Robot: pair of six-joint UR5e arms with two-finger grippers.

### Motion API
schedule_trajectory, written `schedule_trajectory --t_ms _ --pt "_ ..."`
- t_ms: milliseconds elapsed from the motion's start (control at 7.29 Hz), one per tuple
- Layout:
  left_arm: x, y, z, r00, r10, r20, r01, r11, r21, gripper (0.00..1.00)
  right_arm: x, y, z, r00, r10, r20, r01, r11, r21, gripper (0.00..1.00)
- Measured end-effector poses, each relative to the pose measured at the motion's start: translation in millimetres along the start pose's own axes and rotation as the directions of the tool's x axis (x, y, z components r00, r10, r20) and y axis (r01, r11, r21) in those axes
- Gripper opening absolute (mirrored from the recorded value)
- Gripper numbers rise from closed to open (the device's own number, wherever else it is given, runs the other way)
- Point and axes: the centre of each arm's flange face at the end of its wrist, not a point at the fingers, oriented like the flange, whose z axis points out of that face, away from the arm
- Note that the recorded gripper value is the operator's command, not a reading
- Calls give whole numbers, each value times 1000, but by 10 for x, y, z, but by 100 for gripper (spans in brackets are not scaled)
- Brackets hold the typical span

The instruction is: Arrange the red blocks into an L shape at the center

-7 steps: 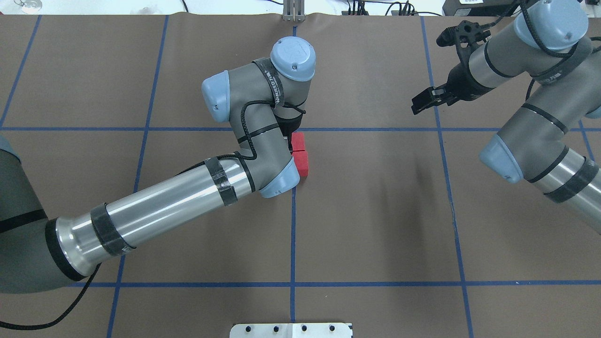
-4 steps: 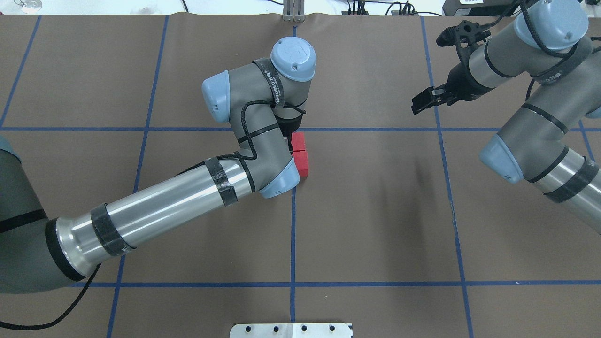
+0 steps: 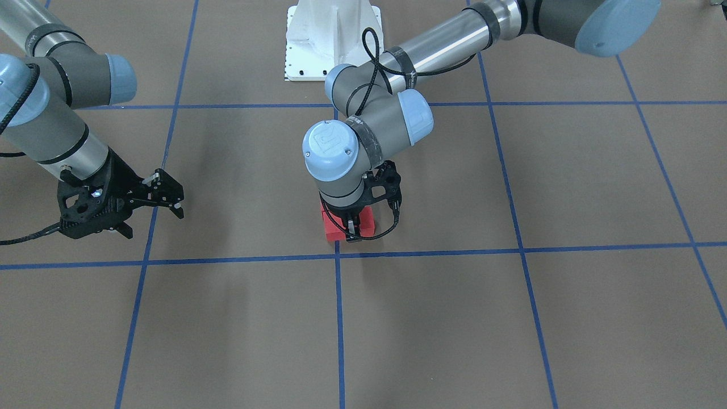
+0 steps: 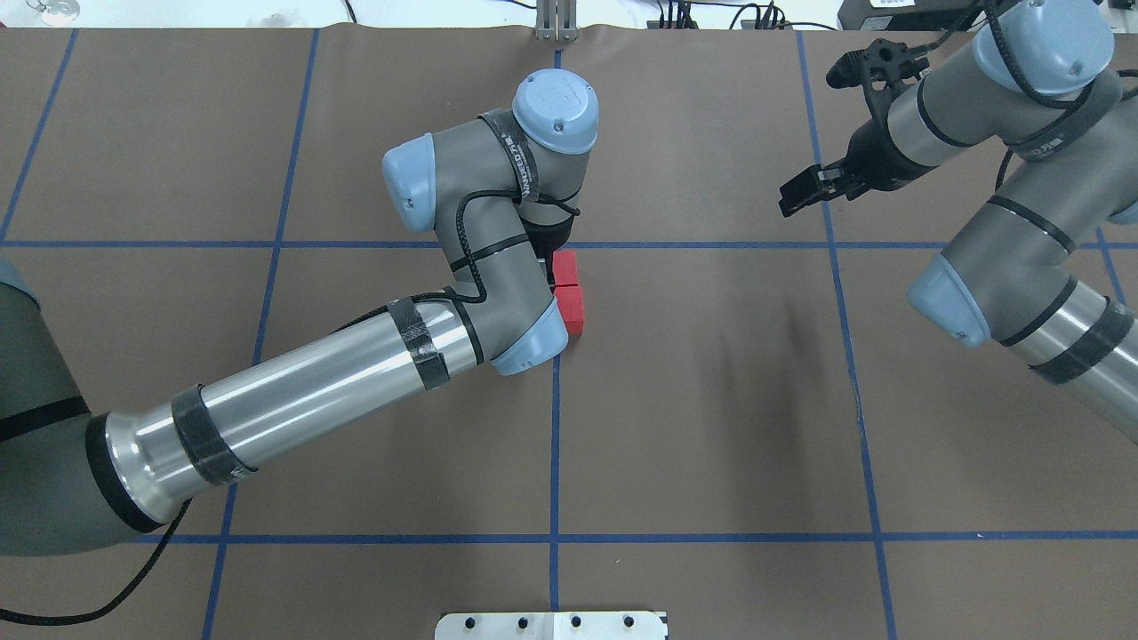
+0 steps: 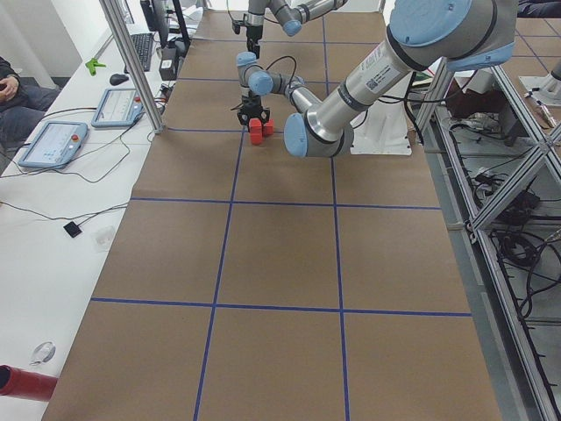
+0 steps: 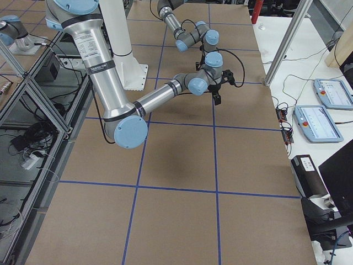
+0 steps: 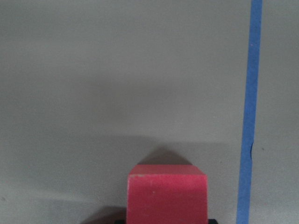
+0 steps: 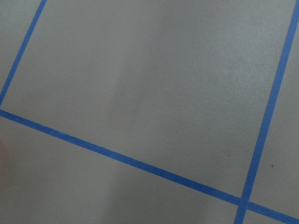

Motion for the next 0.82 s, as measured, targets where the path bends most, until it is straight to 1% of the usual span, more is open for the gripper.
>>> schedule_trajectory --t_ms 274,549,823 --pt "-3 -19 11 1000 -3 6 3 1000 11 100 -13 -8 2 1000 0 -1 0 1000 -1 99" --pt "-19 -62 -41 999 -25 19 24 999 45 100 -34 -25 -4 1000 0 -1 0 1000 -1 99" --pt "6 -181 -314 998 -61 20 59 995 81 100 -36 -38 -20 1000 0 0 0 1000 2 99"
